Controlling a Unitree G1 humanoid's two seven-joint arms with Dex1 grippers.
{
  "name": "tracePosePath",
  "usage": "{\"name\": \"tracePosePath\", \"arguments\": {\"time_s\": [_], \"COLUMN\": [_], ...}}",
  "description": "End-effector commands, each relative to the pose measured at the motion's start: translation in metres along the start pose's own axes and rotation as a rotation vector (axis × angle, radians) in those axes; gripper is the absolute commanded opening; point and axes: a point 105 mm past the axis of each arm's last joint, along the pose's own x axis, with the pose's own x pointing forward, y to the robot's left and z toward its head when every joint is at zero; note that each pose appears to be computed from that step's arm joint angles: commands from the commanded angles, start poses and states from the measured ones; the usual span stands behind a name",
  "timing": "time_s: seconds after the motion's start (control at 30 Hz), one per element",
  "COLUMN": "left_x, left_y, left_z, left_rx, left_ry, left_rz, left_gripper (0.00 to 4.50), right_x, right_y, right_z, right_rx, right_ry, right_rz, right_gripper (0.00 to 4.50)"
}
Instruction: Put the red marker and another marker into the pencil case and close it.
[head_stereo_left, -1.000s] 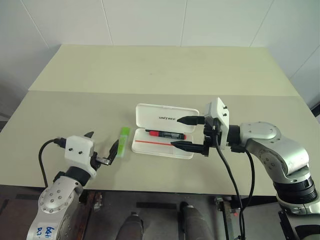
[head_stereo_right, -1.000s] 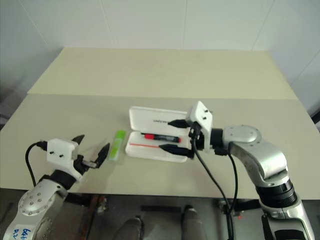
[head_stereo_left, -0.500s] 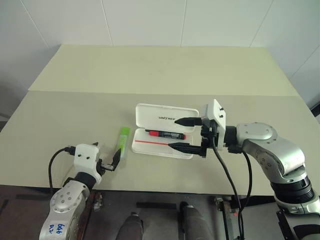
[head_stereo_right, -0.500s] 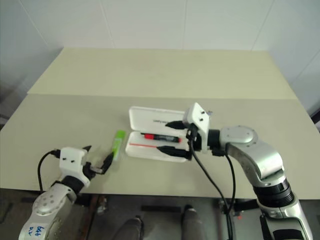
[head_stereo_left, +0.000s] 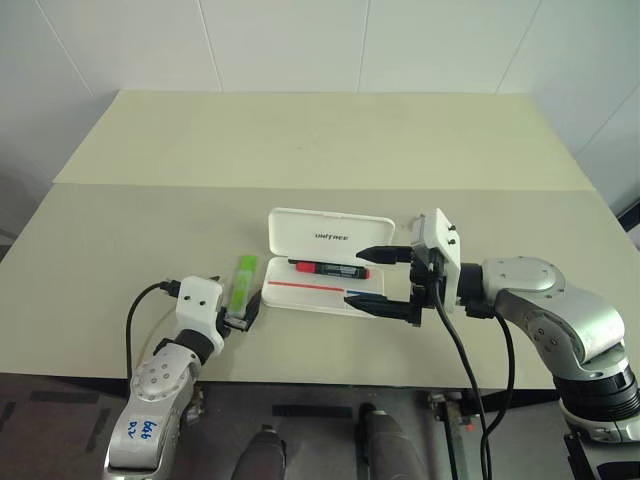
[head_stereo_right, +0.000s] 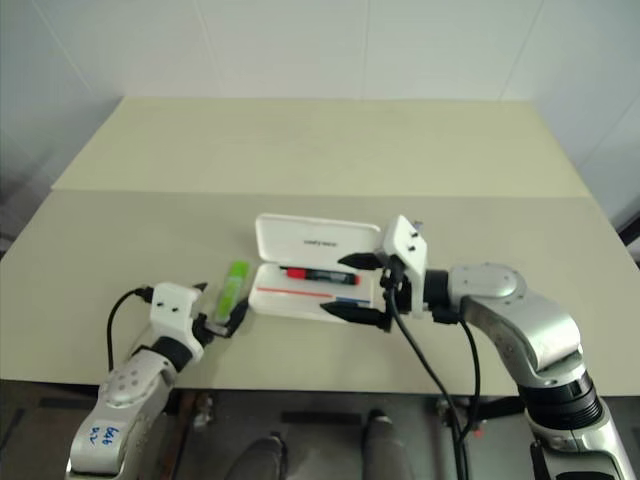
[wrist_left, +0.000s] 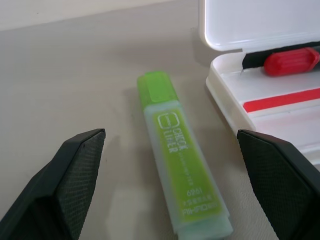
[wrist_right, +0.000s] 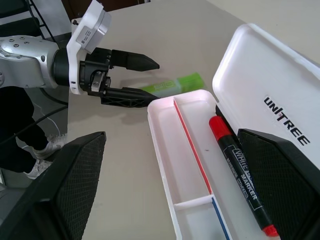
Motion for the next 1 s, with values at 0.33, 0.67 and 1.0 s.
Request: {"name": "tracePosePath", "arguments": {"time_s": [0.33, 0.67, 1.0], "left_x": [-0.002, -0.003, -0.001], "left_y": [0.002, 0.001, 0.015], "left_z": [-0.017, -0.029, -0.025], "left_rx": [-0.003, 0.006, 0.01], "left_ry": [0.133, 0.257, 0.264], "left_rz": [0.01, -0.001, 0.043], "left_gripper": [4.5, 2.9, 1.1], "right_x": [-0.009, -0.012, -0.019], "right_y": [0.0, 0.002, 0.005], "right_z": [0.012, 0.016, 0.01], "right_rx": [-0.056, -0.048, -0.034], "right_ry": [-0.02, -0.061, -0.099], "right_rz": [-0.038, -0.04, -0.039], "right_gripper": [4.47, 4.5, 4.5]}}
